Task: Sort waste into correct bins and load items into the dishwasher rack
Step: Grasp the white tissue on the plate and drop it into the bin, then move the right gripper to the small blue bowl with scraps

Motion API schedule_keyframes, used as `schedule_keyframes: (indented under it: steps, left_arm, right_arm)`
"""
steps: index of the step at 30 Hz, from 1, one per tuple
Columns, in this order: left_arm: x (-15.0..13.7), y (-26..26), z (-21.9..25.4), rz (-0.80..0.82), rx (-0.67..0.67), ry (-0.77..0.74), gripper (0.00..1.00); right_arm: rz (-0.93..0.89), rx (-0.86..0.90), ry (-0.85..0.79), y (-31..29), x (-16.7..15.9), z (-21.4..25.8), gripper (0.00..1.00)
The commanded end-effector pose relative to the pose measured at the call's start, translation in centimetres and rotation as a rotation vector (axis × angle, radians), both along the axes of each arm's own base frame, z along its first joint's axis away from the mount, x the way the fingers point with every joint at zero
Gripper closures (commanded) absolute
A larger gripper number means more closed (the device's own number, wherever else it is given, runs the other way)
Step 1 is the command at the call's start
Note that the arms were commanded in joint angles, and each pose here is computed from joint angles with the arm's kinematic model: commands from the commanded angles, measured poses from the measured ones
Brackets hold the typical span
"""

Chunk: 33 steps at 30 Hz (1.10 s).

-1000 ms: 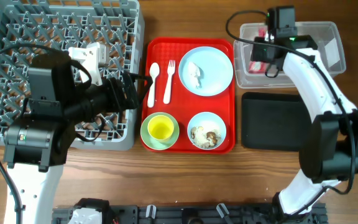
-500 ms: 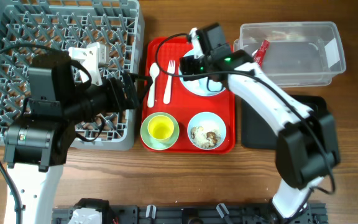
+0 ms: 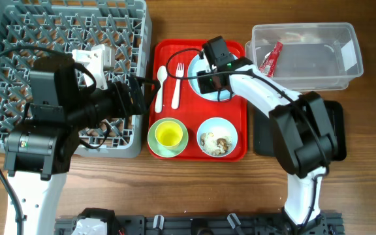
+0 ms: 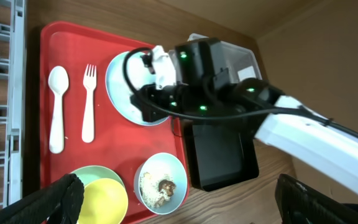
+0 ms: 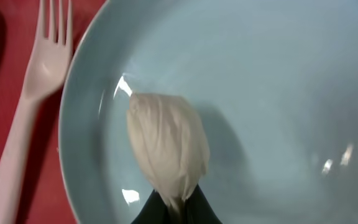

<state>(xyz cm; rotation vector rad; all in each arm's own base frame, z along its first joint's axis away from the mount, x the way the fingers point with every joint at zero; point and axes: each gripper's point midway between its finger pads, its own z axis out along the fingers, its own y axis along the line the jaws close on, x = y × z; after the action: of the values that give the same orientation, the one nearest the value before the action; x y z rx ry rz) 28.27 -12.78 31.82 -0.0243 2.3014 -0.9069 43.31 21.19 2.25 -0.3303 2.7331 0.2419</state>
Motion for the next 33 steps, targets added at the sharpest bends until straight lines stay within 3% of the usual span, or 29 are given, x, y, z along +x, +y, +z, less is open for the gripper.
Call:
schedule_keyframes:
  steps: [1, 3, 5, 11, 13, 16, 21, 24, 30, 33]
  left_arm:
    - [-0.1, -0.3, 1.0, -0.009, -0.016, -0.018, 0.0]
    - [-0.1, -0.3, 1.0, -0.009, -0.016, -0.018, 0.0]
    - [-0.1, -0.3, 1.0, -0.009, -0.016, -0.018, 0.0]
    - [-0.1, -0.3, 1.0, -0.009, -0.016, -0.018, 0.0]
    - [-0.1, -0.3, 1.0, -0.009, -0.016, -0.018, 0.0]
    - [-0.1, -0.3, 1.0, -0.009, -0.016, -0.018, 0.0]
    - [-0.1, -0.3, 1.0, -0.009, -0.016, -0.018, 0.0]
    - [-0.1, -0.3, 1.0, -0.009, -0.016, -0.018, 0.0]
    - [-0.1, -0.3, 1.0, -0.009, -0.016, -0.018, 0.0]
    - [0.1, -0.3, 1.2, -0.008, -0.017, -0.031, 0.0]
  right_arm:
    - [-0.13, 0.019, -0.235, -4.3, 3.4, 10.7, 0.96]
    - [-0.272, 0.037, -0.341, -9.1, 4.5, 15.7, 0.96]
    - [-0.346, 0.038, -0.378, -12.7, 5.1, 17.4, 0.96]
    - [-0.495, 0.008, -0.219, -20.7, 4.5, 12.5, 0.94]
    - [-0.461, 0.077, -0.176, -20.2, 3.8, 12.5, 0.51]
    - [-0.379, 0.162, -0.229, -18.4, 3.1, 16.6, 0.38]
    - [-0.276, 0.257, -0.337, -15.1, -1.5, 24.7, 0.41]
    - [-0.183, 0.336, -0.288, -12.0, -5.4, 26.5, 0.44]
    - [-0.006, 0.349, -0.017, -4.9, -12.3, 22.6, 0.49]
    - [-0.06, 0.303, 0.11, -2.9, -14.4, 19.0, 0.51]
